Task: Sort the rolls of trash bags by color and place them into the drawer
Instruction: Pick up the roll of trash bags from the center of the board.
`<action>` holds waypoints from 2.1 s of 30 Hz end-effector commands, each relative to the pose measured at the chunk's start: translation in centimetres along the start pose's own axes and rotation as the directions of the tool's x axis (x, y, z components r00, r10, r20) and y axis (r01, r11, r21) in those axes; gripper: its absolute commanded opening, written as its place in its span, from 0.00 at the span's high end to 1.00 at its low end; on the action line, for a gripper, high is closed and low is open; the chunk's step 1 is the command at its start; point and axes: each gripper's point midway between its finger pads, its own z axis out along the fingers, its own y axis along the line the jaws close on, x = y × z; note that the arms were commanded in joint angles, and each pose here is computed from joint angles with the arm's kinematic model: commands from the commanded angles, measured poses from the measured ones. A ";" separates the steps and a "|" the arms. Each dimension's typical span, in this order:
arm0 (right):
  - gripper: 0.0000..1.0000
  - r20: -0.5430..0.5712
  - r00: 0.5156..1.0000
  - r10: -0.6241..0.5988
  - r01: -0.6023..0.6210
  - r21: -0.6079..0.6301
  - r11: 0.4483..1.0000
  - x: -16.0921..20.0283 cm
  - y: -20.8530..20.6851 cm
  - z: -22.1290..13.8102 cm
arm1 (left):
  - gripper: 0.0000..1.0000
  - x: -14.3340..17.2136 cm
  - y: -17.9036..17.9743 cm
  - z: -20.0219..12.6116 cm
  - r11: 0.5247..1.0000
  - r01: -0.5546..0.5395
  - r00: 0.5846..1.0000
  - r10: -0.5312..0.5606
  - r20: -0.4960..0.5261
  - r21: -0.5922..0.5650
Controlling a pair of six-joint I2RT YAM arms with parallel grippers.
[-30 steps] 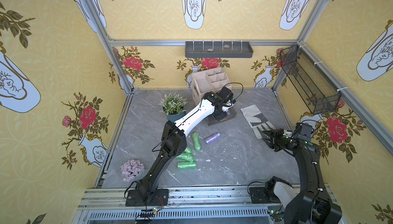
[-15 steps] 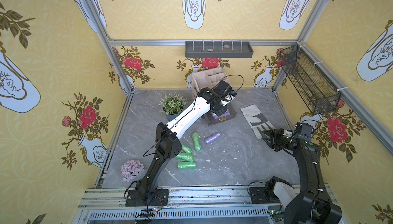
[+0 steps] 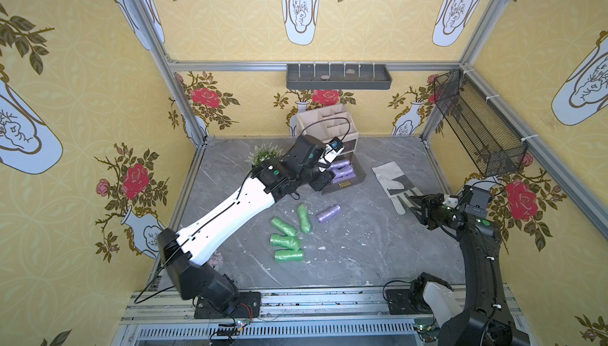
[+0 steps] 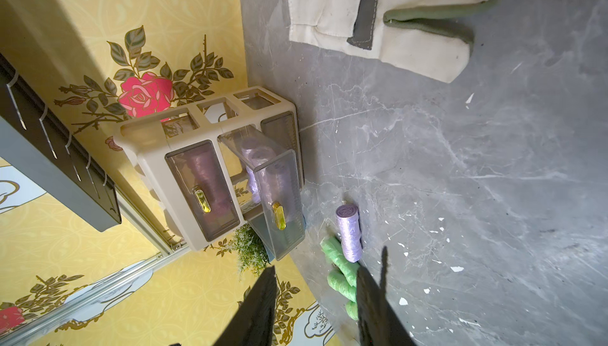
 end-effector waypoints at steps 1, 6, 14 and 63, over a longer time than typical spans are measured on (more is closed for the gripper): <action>0.59 0.035 0.999 0.005 -0.006 0.024 1.000 0.3 0.7 0.2 | 0.30 0.3 3.2 -2.4 0.983 0.136 0.985 -0.122 0.119 -0.119; 0.59 0.002 0.998 -0.057 0.056 0.076 0.996 3.7 1.4 3.1 | 0.16 6.9 6.8 -6.3 0.929 0.250 0.967 -0.225 0.118 -0.272; 0.59 -0.087 0.986 -0.140 0.150 0.132 0.980 11.7 1.2 9.0 | 0.07 12.0 9.4 -12.7 0.827 0.373 0.926 -0.307 0.218 -0.420; 0.44 -0.147 0.989 0.009 0.019 0.191 0.981 21.2 -4.5 21.9 | 0.02 18.2 9.2 -13.1 0.776 0.457 0.888 -0.426 0.173 -0.436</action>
